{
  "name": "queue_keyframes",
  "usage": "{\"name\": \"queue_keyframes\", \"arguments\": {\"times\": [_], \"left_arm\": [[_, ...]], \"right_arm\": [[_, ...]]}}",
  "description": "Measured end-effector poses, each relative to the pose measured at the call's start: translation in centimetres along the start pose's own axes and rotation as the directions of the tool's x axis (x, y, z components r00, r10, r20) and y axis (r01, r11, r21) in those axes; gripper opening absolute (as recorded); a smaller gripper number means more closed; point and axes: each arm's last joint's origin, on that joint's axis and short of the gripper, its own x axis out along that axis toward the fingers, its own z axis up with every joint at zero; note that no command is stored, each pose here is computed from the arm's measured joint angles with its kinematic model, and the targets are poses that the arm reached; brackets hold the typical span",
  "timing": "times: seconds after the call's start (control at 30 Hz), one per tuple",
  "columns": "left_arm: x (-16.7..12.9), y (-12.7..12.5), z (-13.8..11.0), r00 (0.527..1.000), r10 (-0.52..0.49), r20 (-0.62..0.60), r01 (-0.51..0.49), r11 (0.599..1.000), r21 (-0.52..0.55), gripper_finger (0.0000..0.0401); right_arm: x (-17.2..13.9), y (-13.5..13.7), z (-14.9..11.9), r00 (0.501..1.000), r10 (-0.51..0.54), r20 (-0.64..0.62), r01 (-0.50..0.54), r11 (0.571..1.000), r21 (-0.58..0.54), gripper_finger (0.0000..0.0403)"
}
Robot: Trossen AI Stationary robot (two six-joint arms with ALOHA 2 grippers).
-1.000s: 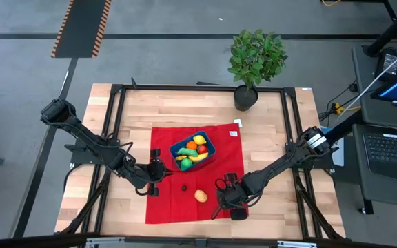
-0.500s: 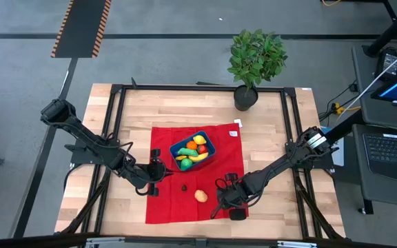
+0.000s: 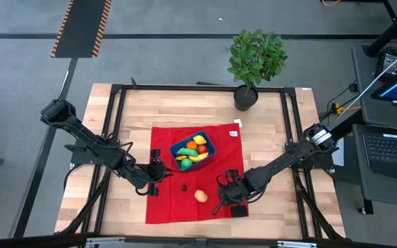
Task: Pick and placing Produce into tupperware
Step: Put the peach into the blue bin
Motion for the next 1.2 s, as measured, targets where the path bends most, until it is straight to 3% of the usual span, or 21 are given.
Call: {"name": "queue_keyframes", "arguments": {"times": [0.5, 0.67, 0.83, 0.97, 1.2], "left_arm": [[0.0, 0.0, 0.0, 1.0, 0.0, 0.0, 0.0, 1.0, 0.0, 0.0063], [0.0, 0.0, 0.0, 1.0, 0.0, 0.0, 0.0, 1.0, 0.0, 0.0052], [0.0, 0.0, 0.0, 1.0, 0.0, 0.0, 0.0, 1.0, 0.0, 0.0039], [0.0, 0.0, 0.0, 1.0, 0.001, 0.0, -0.001, 1.0, 0.0, 0.0029], [0.2, 0.4, 0.1, 1.0, 0.016, -0.001, -0.016, 1.0, -0.01, 0.0014]], "right_arm": [[-6.8, -2.1, -0.8, 0.972, -0.188, 0.139, 0.199, 0.978, -0.064, 0.006], [-7.8, -3.9, -3.2, 0.956, -0.239, 0.173, 0.243, 0.97, -0.001, 0.006], [-8.8, -5.4, -5.9, 0.926, -0.194, 0.324, 0.18, 0.981, 0.071, 0.0059], [-9.3, -6.2, -7.6, 0.858, -0.134, 0.496, 0.121, 0.991, 0.057, 0.0059], [-8.4, -7.3, -10.4, 0.65, -0.049, 0.758, 0.11, 0.993, -0.031, 0.0059]]}}
